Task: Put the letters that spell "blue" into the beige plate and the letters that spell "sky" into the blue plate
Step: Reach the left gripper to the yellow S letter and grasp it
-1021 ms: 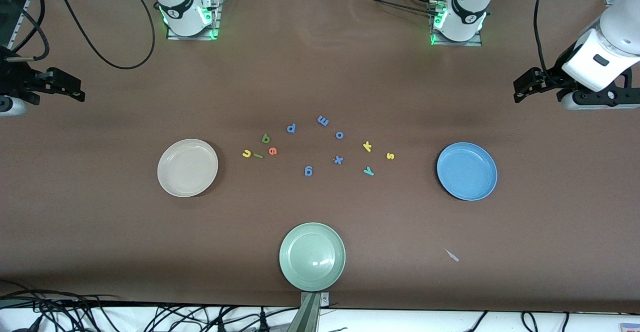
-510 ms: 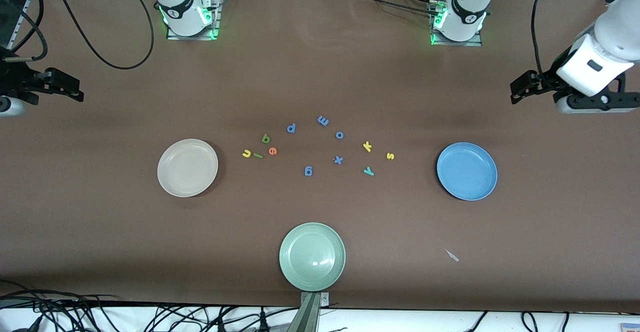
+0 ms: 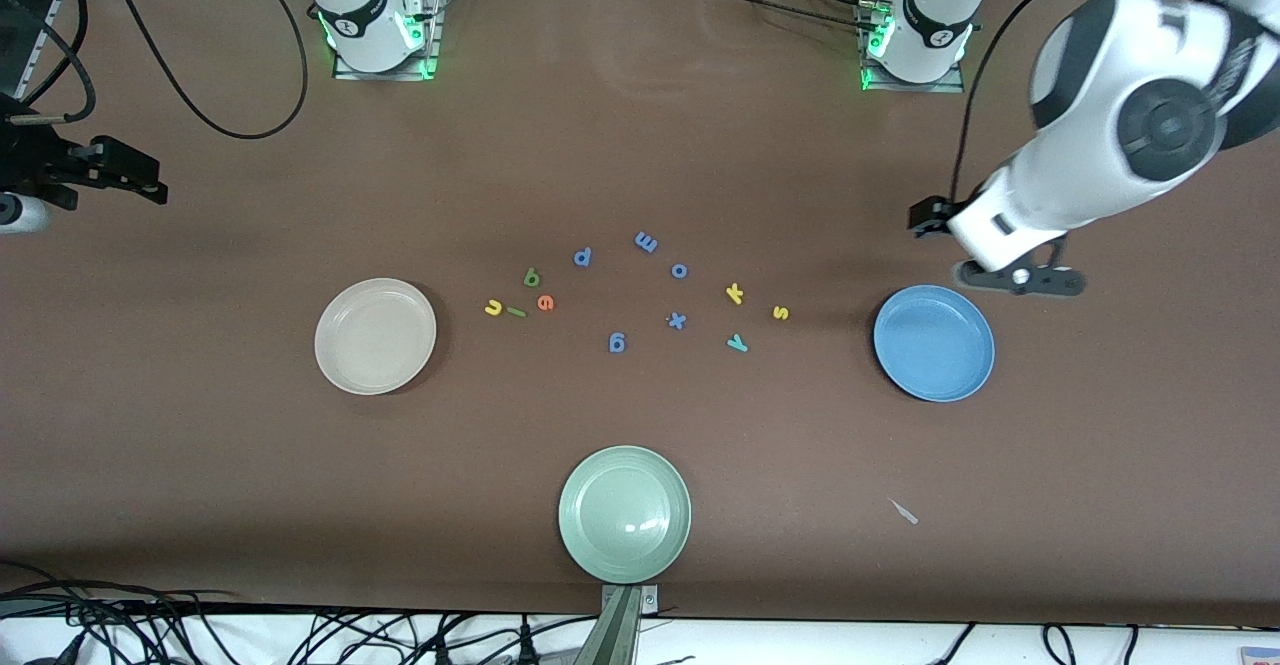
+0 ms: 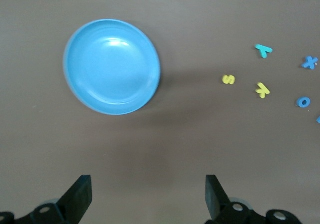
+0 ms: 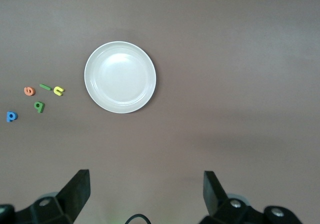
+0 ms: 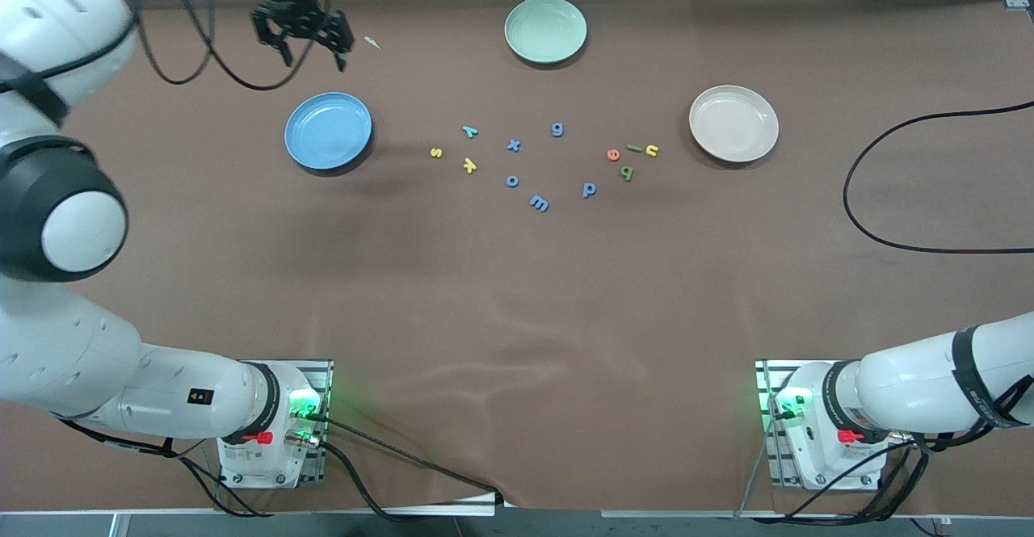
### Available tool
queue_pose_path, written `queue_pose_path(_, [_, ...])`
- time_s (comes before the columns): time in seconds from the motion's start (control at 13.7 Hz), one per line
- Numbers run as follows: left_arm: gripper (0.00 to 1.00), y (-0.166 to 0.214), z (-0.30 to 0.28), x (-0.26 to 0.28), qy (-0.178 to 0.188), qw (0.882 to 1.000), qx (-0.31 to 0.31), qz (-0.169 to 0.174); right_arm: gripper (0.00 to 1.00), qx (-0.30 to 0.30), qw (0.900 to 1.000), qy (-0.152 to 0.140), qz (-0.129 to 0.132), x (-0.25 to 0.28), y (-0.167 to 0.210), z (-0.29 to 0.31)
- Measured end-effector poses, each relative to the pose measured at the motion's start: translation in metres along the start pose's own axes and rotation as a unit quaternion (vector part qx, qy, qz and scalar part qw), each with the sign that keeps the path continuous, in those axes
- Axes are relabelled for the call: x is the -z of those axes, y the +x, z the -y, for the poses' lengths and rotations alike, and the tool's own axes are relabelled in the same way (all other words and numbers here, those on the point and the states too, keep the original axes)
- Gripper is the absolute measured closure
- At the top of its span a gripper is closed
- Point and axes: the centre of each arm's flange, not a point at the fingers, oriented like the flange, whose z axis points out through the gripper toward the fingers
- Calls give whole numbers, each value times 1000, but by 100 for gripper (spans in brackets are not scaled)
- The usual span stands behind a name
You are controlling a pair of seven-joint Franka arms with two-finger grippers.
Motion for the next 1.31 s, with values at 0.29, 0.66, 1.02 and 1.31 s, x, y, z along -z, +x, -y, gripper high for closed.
queue_pose_path(0.29, [0,29,-70,-40,2,999,42,-8,0,0,1000,0,0,0,0,0])
queue_pose_path(0.66, [0,54,-115,-94,-5,983,181,-19,0,-1,1000,0,0,0,0,-1])
queue_pose_path(1.02, [0,66,-129,-133,-16,933,359,-24,0,-34,999,7,-12,-7,5,-37])
queue_pose_path(1.31, [0,60,-133,-188,-44,891,449,-46,0,-30,999,12,-1,-24,13,-45])
